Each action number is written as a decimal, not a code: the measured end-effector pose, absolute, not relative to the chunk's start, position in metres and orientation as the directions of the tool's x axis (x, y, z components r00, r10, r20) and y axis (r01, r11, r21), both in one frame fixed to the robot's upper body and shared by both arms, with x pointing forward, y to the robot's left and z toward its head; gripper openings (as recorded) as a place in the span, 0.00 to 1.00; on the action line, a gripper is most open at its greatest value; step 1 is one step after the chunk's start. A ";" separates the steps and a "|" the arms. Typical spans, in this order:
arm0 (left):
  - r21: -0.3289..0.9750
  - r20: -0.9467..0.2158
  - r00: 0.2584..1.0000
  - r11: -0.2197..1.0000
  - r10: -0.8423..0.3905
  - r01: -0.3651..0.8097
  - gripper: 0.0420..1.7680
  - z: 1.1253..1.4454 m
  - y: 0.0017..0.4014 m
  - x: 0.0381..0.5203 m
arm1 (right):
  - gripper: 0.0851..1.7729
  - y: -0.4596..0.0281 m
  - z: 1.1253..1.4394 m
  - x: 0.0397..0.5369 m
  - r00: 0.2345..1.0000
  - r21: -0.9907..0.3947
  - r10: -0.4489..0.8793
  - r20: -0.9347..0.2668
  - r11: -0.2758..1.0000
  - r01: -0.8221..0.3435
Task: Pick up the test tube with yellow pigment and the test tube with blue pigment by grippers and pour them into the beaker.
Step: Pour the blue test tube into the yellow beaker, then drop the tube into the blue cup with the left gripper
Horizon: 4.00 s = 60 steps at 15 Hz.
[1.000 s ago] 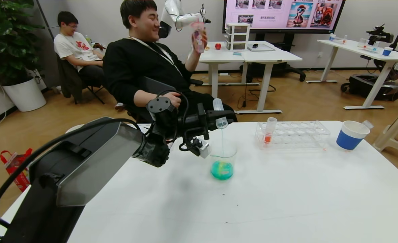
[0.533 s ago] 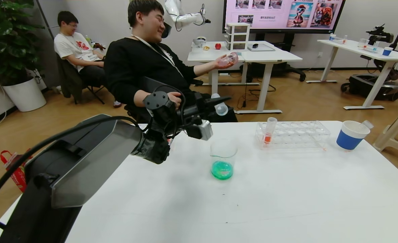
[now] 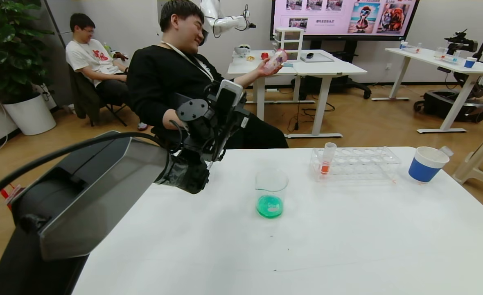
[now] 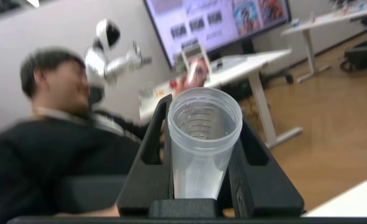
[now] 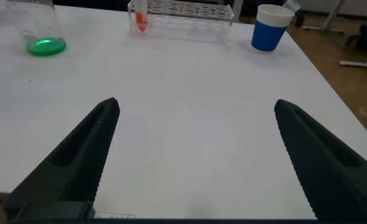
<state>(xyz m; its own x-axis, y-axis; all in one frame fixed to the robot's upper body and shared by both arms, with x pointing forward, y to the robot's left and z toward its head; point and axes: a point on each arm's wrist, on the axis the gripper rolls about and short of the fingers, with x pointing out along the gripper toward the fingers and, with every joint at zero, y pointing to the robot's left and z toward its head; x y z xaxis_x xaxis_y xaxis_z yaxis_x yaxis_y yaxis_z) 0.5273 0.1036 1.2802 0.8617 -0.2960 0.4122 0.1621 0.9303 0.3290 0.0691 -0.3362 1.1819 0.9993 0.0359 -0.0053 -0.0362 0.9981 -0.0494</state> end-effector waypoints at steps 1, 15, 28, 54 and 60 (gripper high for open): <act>0.272 0.342 0.906 0.950 -0.248 0.157 0.27 1.280 0.101 0.526 | 0.98 -0.336 1.182 0.069 0.999 -0.049 0.036 -0.005 0.998 -0.036; -0.050 0.079 0.997 0.999 -0.016 0.020 0.27 1.315 0.155 0.521 | 0.98 -0.336 1.182 0.069 0.999 -0.049 0.036 -0.006 0.998 -0.036; -0.063 0.072 0.937 0.939 0.343 -0.339 0.27 1.309 0.432 0.506 | 0.98 -0.336 1.182 0.069 0.999 -0.049 0.036 -0.006 0.998 -0.036; -0.045 -0.021 0.931 0.930 0.365 -0.366 0.99 1.183 0.452 0.516 | 0.98 -0.336 1.182 0.069 0.999 -0.049 0.036 -0.005 0.998 -0.036; -0.053 0.001 0.949 0.948 0.315 -0.315 0.99 1.229 0.432 0.514 | 0.98 -0.336 1.182 0.069 0.999 -0.050 0.036 -0.005 0.998 -0.036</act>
